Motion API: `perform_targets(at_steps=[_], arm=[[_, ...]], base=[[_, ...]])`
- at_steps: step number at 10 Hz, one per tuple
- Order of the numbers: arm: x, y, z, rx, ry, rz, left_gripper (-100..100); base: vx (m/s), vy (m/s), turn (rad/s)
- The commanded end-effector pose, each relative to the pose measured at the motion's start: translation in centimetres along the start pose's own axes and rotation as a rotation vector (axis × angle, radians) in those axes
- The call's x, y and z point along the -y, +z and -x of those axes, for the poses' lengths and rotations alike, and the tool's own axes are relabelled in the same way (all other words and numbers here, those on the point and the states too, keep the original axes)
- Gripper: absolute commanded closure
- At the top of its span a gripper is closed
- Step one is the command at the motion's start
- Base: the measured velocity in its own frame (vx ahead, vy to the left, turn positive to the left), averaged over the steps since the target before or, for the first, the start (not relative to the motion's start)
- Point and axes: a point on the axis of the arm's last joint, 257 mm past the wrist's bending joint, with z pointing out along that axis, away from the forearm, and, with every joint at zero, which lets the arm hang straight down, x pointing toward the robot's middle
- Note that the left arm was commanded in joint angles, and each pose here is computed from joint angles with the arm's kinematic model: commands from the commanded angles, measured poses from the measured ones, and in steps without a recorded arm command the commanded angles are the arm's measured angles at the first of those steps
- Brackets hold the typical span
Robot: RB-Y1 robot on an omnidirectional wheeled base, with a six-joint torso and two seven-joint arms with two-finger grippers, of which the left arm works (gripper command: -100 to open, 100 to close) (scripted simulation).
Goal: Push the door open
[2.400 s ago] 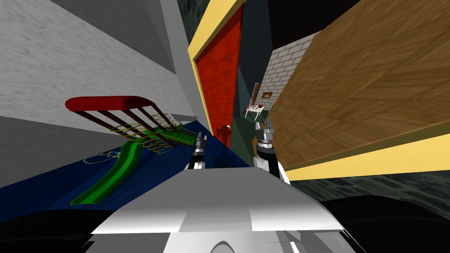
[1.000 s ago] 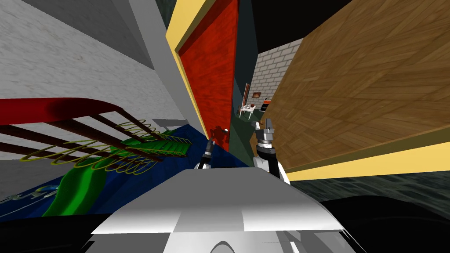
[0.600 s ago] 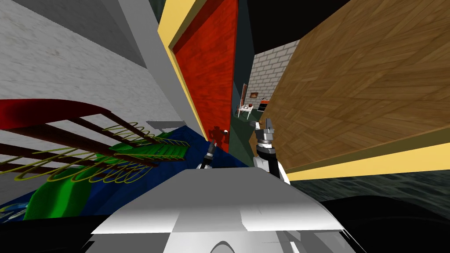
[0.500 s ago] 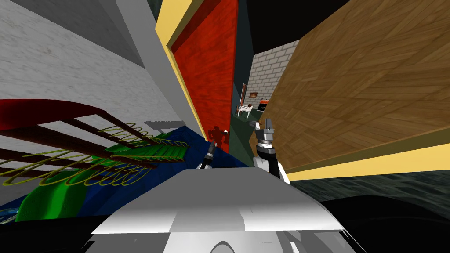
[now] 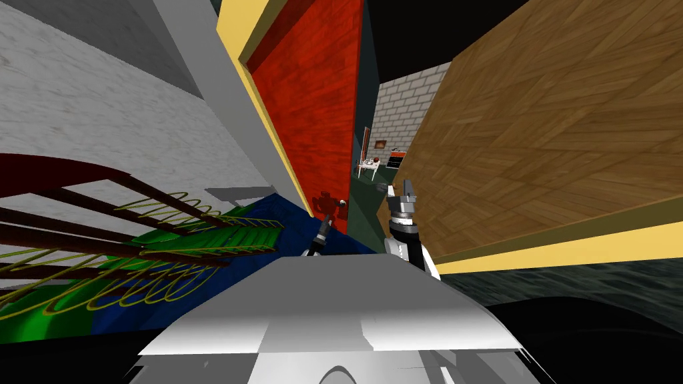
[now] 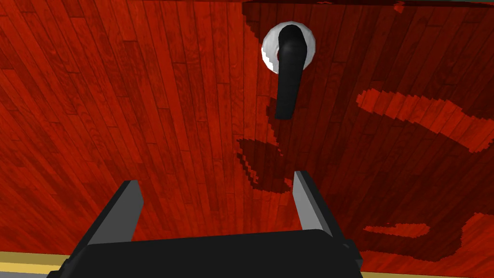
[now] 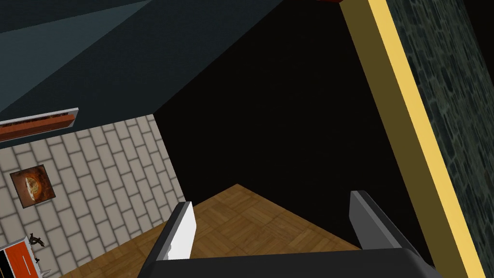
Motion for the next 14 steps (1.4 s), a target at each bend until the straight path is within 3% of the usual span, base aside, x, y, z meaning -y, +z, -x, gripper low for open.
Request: perform_targets(at_steps=[1,11,14], arm=[[-0.9,-0.18,-0.6,-0.017,0.004,0.018,-100],[-6.2,-1.72,-3.6,-0.114,0.030,0.116,-100],[-6.1,-1.38,-3.3,-0.104,0.030,0.113,-100]], base=[[0.078,0.055,-0.085],[0.091,0.069,-0.080],[0.112,-0.025,-0.027]])
